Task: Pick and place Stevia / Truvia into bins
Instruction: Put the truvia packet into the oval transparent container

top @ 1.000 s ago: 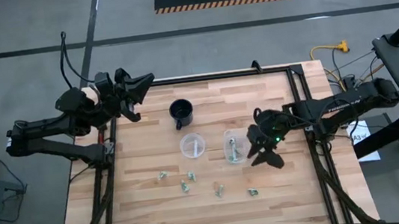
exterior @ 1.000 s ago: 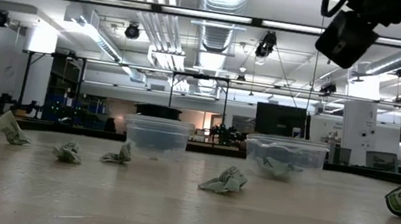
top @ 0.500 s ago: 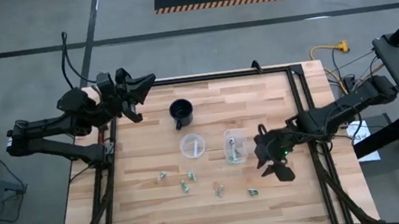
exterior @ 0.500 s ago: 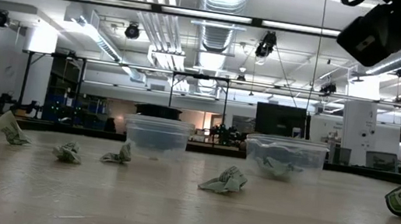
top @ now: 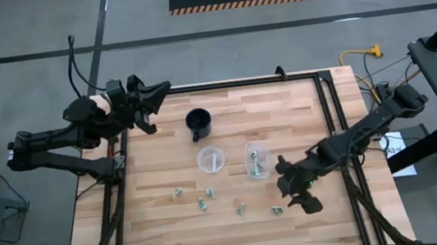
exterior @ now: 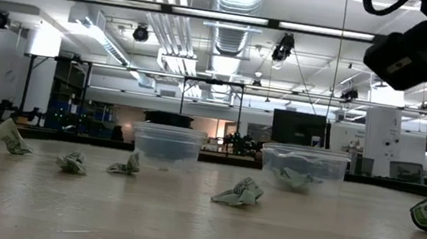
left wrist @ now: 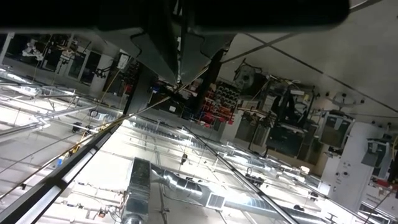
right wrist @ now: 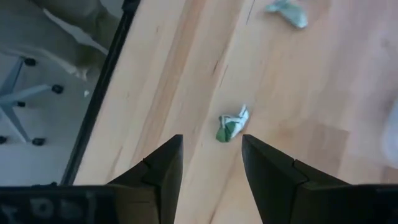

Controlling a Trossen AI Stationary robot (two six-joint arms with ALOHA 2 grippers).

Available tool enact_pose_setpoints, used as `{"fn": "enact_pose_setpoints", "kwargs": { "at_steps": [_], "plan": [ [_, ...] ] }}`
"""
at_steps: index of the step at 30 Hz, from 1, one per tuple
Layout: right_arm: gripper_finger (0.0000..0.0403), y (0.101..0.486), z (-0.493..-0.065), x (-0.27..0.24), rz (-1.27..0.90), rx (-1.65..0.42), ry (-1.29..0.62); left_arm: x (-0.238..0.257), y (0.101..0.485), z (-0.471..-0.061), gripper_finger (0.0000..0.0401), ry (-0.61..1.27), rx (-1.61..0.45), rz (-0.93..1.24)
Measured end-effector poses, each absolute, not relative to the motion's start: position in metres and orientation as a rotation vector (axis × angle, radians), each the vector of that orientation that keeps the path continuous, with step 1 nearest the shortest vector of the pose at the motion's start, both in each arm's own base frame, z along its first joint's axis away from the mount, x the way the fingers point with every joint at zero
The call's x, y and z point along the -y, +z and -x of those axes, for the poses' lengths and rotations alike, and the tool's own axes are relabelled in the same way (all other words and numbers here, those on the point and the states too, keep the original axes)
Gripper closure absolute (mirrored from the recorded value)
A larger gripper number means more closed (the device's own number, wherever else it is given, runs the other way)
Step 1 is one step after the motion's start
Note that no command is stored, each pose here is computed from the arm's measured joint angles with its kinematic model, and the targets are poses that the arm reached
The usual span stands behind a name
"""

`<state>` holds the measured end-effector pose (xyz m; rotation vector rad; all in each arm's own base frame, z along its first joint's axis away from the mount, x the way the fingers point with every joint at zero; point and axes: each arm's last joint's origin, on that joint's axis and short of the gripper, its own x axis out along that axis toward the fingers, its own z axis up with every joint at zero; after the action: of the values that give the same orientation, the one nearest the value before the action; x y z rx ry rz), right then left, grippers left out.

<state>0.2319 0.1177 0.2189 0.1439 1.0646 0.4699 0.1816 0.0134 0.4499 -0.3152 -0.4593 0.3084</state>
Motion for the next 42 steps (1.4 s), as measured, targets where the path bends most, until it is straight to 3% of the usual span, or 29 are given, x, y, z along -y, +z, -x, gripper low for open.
{"fn": "enact_pose_setpoints", "kwargs": {
  "at_steps": [22,42],
  "plan": [
    [0.0257,0.162,-0.278,-0.147,-0.119,-1.204,0.447,-0.013,0.45,-0.181,0.0399,0.308,0.456,0.32],
    [0.0261,0.126,-0.259,-0.137,-0.059,-1.301,0.379,-0.013,0.451,-0.179,0.0399,0.306,0.463,0.322]
  ]
}}
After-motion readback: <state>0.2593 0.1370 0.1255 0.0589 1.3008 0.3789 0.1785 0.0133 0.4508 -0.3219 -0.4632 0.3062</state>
